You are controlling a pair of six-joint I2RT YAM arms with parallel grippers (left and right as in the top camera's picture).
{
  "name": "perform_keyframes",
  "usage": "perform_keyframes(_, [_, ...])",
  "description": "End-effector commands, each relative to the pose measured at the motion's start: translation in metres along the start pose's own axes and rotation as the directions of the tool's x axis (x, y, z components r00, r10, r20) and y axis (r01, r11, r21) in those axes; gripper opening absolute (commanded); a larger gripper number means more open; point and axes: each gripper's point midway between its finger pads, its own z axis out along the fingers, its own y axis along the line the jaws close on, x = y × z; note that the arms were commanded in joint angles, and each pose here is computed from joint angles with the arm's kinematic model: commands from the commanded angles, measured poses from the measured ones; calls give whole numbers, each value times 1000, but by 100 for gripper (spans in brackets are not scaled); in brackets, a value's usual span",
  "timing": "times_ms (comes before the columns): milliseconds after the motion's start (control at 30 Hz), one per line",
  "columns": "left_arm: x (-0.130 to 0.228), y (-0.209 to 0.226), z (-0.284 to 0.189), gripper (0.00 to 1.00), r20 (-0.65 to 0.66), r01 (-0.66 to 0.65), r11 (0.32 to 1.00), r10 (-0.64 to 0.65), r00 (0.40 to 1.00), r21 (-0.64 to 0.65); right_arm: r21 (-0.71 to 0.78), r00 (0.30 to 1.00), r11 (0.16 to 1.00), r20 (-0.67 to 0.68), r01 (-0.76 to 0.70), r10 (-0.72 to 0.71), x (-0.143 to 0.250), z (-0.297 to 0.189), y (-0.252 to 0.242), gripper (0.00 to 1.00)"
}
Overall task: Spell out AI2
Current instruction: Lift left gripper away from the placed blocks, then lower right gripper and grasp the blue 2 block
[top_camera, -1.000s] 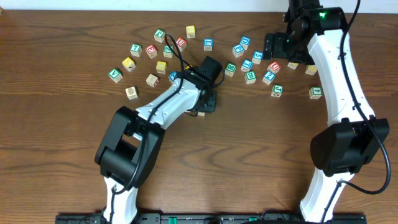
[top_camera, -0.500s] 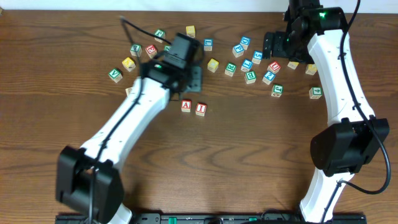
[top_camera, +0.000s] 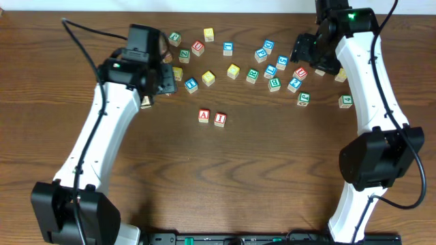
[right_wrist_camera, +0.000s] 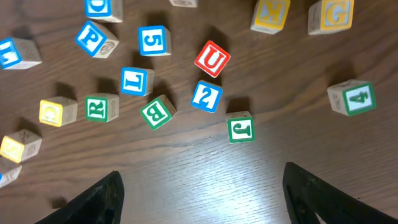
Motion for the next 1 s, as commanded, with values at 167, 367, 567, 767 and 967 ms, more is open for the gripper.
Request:
perform_keyframes(167, [-12,23,-10,38,32,26,999,-25,999,-44,58,996,997,-56,-60,64,3,40,-7,70])
perform_keyframes(367, [-12,23,-10,38,31,26,999,-25,999,-44,70,993,993,-71,-91,96,2,62,-6,64])
perform_keyframes(567, [-12,23,-10,38,31,26,999,-25,999,-44,84,987,989,-90,-124,132,4,80,-6,63])
perform_keyframes(767, [-12,23,-10,38,31,26,999,-25,999,-44,113,980,985,-138,-127,142,14,105,-9,63])
perform_keyframes(967, [-12,23,-10,38,31,26,999,-25,999,-44,130,976,984,-163,-122,143,18,127,-11,61])
